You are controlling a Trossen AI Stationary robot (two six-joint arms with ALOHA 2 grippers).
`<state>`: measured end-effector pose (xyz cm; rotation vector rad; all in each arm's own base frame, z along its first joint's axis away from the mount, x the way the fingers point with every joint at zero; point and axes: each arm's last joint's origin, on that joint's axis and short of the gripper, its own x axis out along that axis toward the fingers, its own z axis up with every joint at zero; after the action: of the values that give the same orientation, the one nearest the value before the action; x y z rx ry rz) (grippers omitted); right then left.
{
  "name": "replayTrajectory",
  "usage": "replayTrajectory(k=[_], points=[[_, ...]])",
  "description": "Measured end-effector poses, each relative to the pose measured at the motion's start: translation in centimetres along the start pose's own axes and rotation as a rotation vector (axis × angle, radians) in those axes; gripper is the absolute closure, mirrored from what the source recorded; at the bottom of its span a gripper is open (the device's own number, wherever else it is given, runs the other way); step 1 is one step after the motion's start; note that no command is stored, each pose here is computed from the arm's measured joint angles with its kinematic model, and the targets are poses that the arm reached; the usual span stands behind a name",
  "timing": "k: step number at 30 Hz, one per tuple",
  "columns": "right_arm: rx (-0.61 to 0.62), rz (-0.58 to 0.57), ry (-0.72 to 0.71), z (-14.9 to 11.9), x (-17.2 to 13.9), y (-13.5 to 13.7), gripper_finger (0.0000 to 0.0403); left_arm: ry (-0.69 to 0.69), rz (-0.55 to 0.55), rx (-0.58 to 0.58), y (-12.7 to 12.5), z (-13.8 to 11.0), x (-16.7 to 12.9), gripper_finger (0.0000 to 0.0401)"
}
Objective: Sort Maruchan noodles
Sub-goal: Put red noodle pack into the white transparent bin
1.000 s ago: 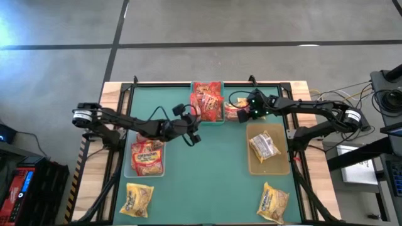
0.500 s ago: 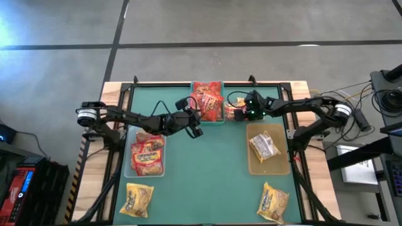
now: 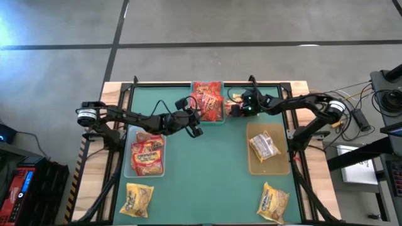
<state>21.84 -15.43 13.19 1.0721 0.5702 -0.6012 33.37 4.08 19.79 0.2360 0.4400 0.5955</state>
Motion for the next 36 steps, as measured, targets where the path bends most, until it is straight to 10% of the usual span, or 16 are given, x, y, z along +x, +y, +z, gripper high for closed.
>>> replayTrajectory(k=[20,36], points=[[-0.02,-0.054,-0.081,1.0,-0.4,-0.7,0.0185,-0.001,-0.003,-0.053,-0.1,0.0,-0.1,0.0324],[-0.041,-0.019,-0.111,1.4,-0.7,-0.3,0.0287,-0.01,-0.01,-0.189,0.0,0.3,-0.3,0.0278]])
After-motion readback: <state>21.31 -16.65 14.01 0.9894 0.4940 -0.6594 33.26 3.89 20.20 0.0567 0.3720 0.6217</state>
